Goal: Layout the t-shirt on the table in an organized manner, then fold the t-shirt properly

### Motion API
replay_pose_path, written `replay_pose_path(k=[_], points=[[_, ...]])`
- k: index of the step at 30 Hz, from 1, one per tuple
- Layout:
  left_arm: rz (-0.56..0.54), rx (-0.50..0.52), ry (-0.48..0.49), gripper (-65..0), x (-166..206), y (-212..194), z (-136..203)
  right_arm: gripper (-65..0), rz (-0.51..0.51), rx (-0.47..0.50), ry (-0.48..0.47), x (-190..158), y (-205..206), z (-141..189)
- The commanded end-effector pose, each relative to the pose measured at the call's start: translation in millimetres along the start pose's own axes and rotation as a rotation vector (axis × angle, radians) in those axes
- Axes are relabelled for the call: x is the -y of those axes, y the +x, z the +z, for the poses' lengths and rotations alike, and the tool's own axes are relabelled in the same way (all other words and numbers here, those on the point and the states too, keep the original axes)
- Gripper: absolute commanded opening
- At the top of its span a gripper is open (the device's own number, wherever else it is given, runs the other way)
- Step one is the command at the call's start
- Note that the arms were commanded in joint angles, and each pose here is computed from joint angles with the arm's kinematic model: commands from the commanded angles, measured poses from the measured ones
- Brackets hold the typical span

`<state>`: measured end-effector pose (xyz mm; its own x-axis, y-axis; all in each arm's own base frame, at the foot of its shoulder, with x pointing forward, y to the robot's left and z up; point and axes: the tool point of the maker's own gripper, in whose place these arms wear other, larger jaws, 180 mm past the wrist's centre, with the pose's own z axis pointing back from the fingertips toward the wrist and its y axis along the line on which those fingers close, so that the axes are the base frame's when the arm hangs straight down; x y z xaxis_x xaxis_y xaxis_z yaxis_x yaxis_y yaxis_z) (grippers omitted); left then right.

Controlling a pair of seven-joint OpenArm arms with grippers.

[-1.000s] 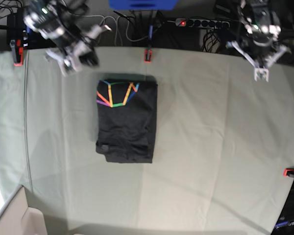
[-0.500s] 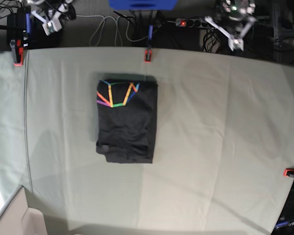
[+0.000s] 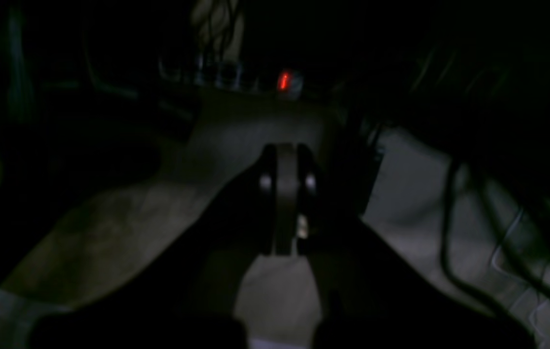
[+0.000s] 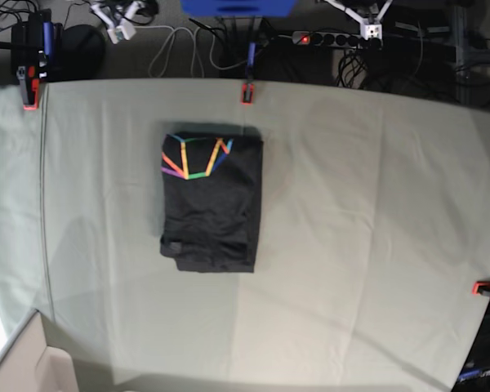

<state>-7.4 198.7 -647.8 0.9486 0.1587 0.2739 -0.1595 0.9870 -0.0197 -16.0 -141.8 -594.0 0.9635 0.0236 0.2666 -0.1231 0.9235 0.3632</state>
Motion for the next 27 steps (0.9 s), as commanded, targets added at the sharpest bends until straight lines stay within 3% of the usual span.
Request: replay_pose_path(k=[1, 5, 8, 11, 13, 18, 27], points=[[-0.003, 0.015, 0.025, -65.0, -15, 17, -5, -65.0, -0.026, 0.013, 0.013, 0, -3, -2], [-0.049, -0.062, 0.006, -65.0, -11, 18, -11, -65.0, -0.190, 0.029, 0.060, -13, -16, -28], [-0.104, -0.090, -0.017, -65.0, -2, 26, -15, -65.0, -0.248, 0.085, -0.216, 24, -28, -35], [-0.111, -0.166, -0.086, -65.0, 26, 15, -16, -65.0, -0.163, 0.150, -0.459, 40, -31, -27], [-0.095, -0.160, -0.145, -65.0, 42, 14, -15, -65.0, -0.109, 0.155, -0.548, 40, -30, -25], [-0.055, -0.151, -0.145, -65.0, 43, 15, -15, -65.0, -0.129, 0.075, -0.548, 30, -40, -33], [-0.022, -0.162, -0.160, -65.0, 49, 4, -12, -65.0, -0.077, 0.045, -0.554, 46, -43, -26]])
